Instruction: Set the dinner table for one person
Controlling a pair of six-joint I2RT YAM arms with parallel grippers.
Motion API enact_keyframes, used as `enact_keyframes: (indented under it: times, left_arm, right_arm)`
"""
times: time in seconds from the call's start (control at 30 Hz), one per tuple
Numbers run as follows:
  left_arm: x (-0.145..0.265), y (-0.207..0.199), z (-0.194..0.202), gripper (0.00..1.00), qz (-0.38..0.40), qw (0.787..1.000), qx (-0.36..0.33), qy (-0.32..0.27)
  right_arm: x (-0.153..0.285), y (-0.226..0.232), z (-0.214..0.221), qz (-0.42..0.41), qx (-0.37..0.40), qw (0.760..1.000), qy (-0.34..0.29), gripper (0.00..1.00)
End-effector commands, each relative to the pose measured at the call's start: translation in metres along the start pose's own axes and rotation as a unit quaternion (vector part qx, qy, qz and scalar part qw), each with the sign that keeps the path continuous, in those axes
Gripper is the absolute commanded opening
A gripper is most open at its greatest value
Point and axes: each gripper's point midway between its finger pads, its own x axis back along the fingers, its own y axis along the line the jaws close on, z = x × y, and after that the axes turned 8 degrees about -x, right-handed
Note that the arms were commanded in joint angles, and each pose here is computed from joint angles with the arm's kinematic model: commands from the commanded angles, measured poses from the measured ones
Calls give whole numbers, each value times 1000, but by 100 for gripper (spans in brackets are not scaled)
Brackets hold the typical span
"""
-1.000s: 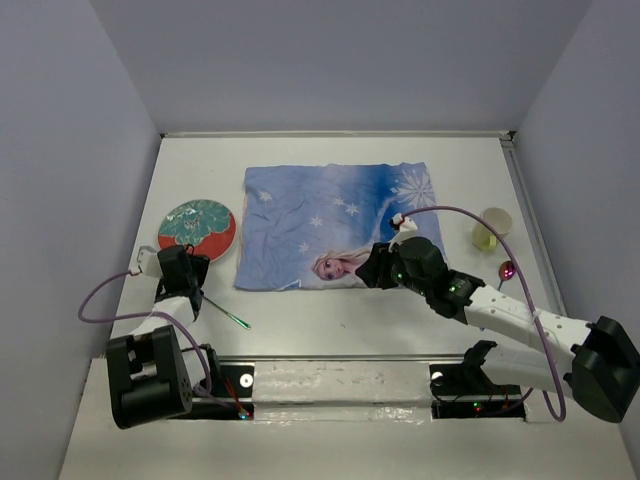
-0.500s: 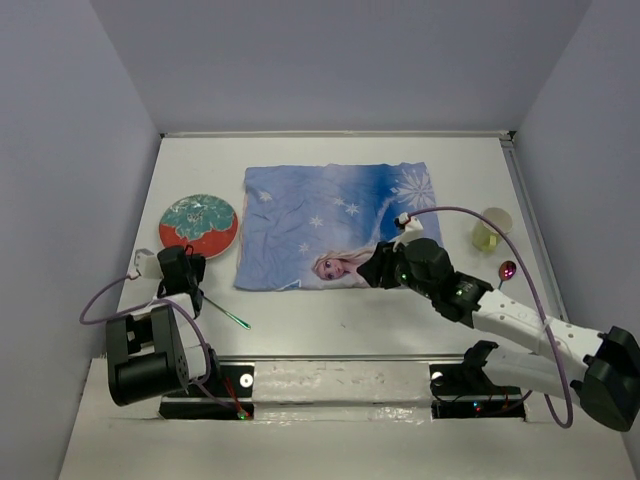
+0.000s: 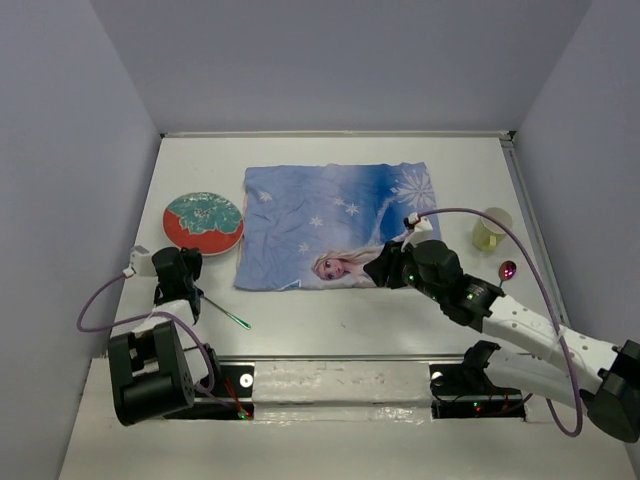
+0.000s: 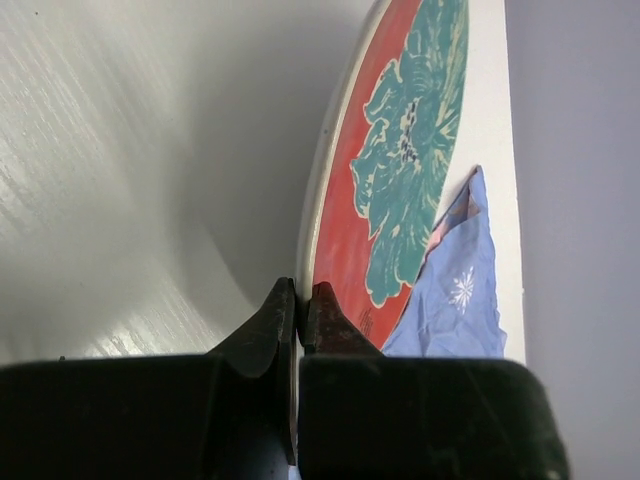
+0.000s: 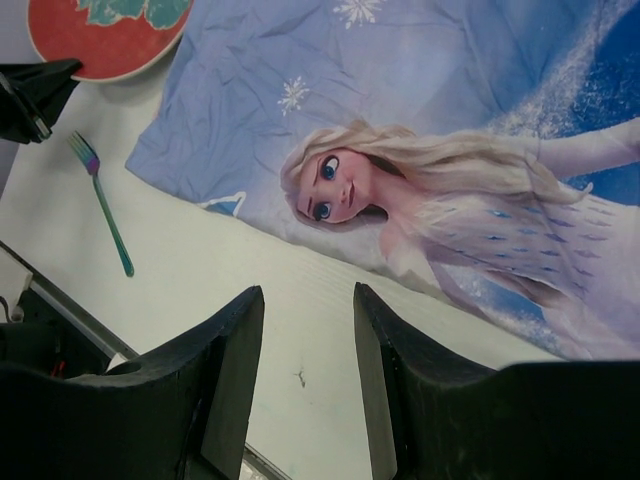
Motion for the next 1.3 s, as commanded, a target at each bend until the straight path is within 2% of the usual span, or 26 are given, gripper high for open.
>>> enact_keyframes:
  times: [0.0, 0.13, 0.37, 0.5, 0.6, 0.63, 0.7, 0.8, 0.83, 0.93, 0.97, 1.07, 1.1, 1.27]
  left_arm:
    - [22, -80, -52, 0, 143, 987, 28, -70]
    - [36, -106, -64, 0, 192, 979, 35, -64]
    - [59, -140, -100, 0, 249, 964, 33, -89]
    - [71, -164, -100, 0, 288, 955, 20, -70]
    - [82, -182, -75, 0, 326, 945, 0, -16]
    - [89, -191, -52, 0, 346, 938, -20, 19]
    - [97, -198, -31, 0, 360, 931, -34, 46]
    - [117, -220, 20, 0, 398, 909, -68, 106]
    - [131, -231, 50, 0, 415, 895, -82, 140]
    - [143, -243, 86, 0, 429, 881, -92, 178]
    - [158, -255, 98, 0, 453, 866, -87, 195]
    - [156, -262, 125, 0, 452, 859, -89, 224]
    - [163, -273, 132, 0, 466, 849, -90, 231]
    - [141, -280, 171, 0, 455, 846, -101, 259]
  right_arm:
    - [12, 10, -20, -13, 1, 999, -40, 47]
    - [15, 3, -20, 1, 3, 999, -44, 47]
    - [7, -4, -13, 18, 5, 999, -31, 47]
    - [7, -6, -16, 24, 8, 999, -38, 47]
    - [11, -8, -25, 29, 10, 998, -51, 47]
    - [13, -9, -31, 31, 9, 998, -58, 47]
    - [16, -10, -40, 39, 14, 997, -65, 47]
    - [22, -15, -54, 65, 20, 995, -77, 47]
    - [26, -20, -62, 81, 19, 993, -82, 46]
    - [33, -29, -72, 104, 20, 990, -91, 46]
    - [37, -30, -81, 107, 19, 989, -101, 46]
    - [43, -33, -86, 116, 19, 988, -104, 46]
    - [46, -33, -90, 117, 16, 987, -109, 46]
    - [49, -38, -90, 129, 15, 986, -104, 46]
